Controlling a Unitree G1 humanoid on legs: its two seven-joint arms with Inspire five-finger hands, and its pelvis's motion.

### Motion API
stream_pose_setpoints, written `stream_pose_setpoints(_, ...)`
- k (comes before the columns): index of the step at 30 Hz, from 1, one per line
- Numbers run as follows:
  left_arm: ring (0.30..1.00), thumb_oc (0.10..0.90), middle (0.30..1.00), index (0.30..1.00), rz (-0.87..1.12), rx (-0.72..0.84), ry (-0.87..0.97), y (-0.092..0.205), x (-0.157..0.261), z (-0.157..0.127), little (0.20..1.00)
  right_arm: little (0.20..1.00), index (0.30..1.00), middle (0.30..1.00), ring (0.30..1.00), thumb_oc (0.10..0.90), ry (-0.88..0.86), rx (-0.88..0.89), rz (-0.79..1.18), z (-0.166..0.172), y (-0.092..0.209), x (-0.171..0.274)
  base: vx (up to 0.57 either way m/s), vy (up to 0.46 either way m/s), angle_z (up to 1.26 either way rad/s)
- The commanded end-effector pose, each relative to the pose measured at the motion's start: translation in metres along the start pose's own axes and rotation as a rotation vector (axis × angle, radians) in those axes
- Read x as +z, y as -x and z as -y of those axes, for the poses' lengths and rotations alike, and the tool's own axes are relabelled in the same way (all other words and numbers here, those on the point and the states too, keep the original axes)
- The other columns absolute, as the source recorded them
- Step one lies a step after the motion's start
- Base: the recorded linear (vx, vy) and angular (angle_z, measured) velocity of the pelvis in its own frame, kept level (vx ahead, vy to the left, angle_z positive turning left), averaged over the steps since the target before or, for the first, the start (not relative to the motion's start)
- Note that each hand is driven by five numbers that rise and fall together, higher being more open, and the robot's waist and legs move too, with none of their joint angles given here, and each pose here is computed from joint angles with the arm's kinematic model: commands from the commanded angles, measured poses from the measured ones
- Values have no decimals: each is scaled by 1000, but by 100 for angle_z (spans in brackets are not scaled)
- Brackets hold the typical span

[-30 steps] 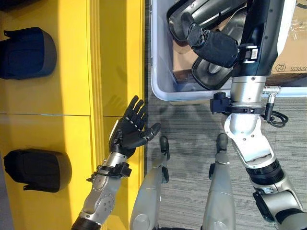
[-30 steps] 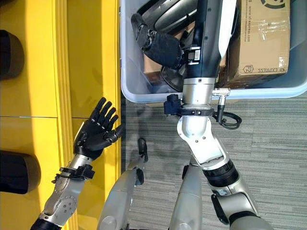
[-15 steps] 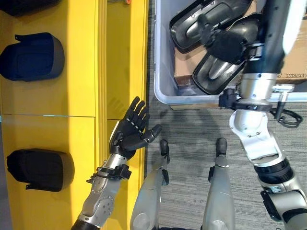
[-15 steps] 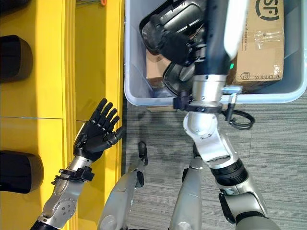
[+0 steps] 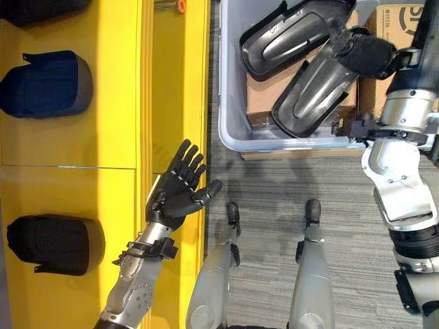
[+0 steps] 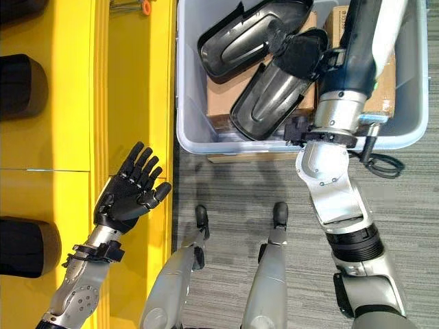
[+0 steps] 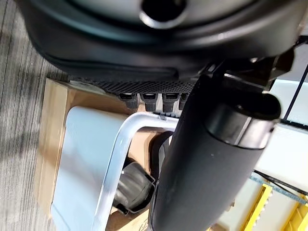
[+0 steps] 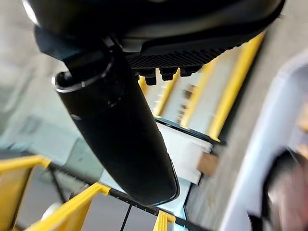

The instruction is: Move parts from the plastic box to the shelf.

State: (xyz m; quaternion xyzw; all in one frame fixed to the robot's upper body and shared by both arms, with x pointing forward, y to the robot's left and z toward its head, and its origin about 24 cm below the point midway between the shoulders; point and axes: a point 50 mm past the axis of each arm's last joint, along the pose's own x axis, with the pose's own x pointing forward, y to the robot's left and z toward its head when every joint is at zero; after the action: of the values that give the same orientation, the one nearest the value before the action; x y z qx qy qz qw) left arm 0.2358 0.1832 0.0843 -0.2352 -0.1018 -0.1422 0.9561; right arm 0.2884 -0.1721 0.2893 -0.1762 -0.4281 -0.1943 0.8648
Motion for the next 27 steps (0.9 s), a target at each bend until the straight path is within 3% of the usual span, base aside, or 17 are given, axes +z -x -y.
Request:
stream_pose_setpoints(1,1000,900,1000,1000,224,-123,29,-5,37,32,1000,1000,1000,1000,1000,900,-146,14,302,2,-5,66,-19,55,-15)
stream_pose_setpoints(12,1000,900,1000,1000,241,-110,14,-10,36,33,1000,1000,1000,1000,1000,900,-309,107,113,-27,14,42,-19,1,-2)
stream_pose_setpoints(17,1000,900,1000,1000,251,-109,14,-12,35,35,1000,1000,1000,1000,1000,900,-310,129,77,-35,22,37,-3,4,-1)
stream_pose_setpoints(22,1000,900,1000,1000,264,-103,3,-14,36,35,1000,1000,1000,1000,1000,900,-364,91,-101,-40,30,12,-22,6,-3)
stream_pose_setpoints(27,1000,900,1000,1000,277,-97,4,-15,35,35,1000,1000,1000,1000,1000,900,-316,121,-119,-46,37,2,-17,35,-1)
